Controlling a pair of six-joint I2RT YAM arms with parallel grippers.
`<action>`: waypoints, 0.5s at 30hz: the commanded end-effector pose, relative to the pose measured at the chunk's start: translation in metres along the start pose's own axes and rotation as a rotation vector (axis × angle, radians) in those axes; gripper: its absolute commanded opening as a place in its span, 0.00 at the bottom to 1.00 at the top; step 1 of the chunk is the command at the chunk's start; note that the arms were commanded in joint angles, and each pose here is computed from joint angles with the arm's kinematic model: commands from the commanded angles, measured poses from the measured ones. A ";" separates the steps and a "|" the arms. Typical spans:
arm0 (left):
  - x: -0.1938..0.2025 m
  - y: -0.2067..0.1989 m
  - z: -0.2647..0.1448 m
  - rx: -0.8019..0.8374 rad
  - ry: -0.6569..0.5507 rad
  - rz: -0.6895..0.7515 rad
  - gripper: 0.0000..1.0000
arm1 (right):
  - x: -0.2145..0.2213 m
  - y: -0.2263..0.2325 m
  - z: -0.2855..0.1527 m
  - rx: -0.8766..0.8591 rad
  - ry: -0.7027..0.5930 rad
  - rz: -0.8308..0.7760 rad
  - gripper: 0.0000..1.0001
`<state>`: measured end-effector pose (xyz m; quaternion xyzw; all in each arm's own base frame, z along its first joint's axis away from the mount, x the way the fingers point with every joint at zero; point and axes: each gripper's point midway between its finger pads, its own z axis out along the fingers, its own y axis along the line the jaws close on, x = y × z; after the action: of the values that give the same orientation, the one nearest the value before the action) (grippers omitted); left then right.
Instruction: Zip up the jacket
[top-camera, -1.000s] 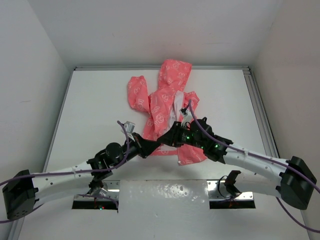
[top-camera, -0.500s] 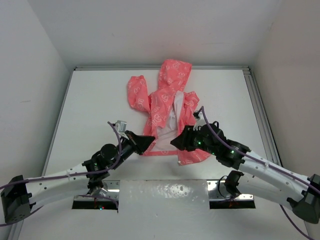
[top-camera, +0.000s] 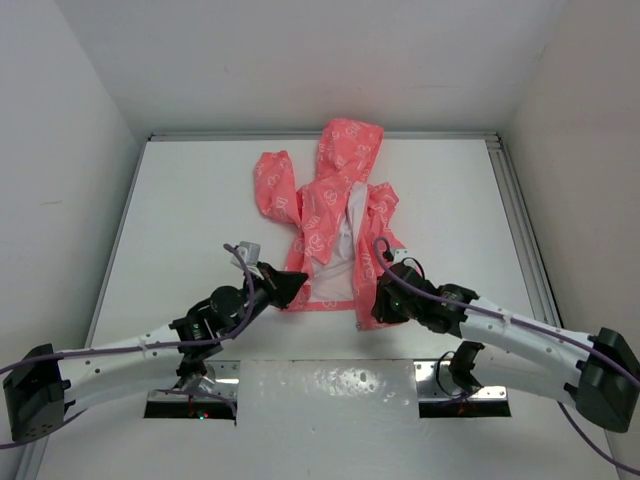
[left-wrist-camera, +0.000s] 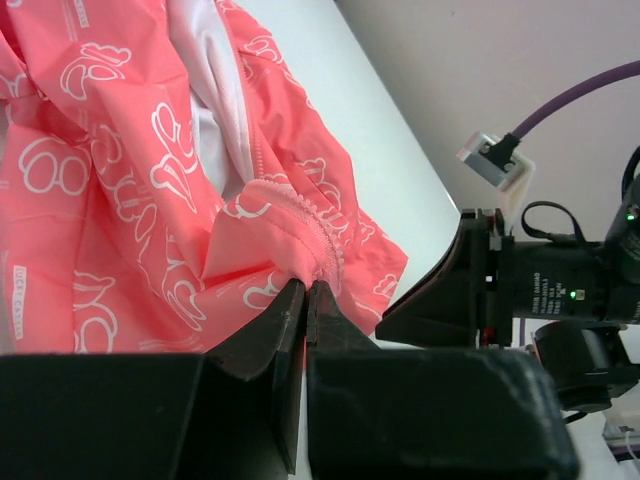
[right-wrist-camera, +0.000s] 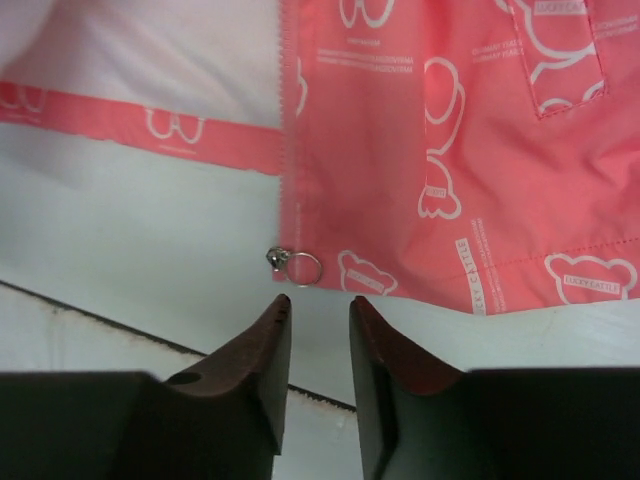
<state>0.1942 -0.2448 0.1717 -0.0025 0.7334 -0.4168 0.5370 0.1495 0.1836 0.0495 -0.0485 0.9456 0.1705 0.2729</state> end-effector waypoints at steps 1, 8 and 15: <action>-0.020 -0.015 0.002 0.040 -0.050 0.020 0.00 | 0.001 -0.004 0.009 0.041 -0.001 -0.049 0.30; -0.019 -0.012 0.001 0.038 -0.053 0.030 0.00 | 0.009 -0.006 0.023 0.109 0.021 -0.108 0.36; -0.017 -0.010 -0.002 0.035 -0.054 0.027 0.00 | 0.014 -0.006 0.034 0.168 0.038 -0.157 0.37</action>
<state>0.1940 -0.2421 0.1730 0.0115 0.7312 -0.4077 0.5468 0.1413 0.1751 0.0002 -0.0998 0.9644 0.0648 0.2359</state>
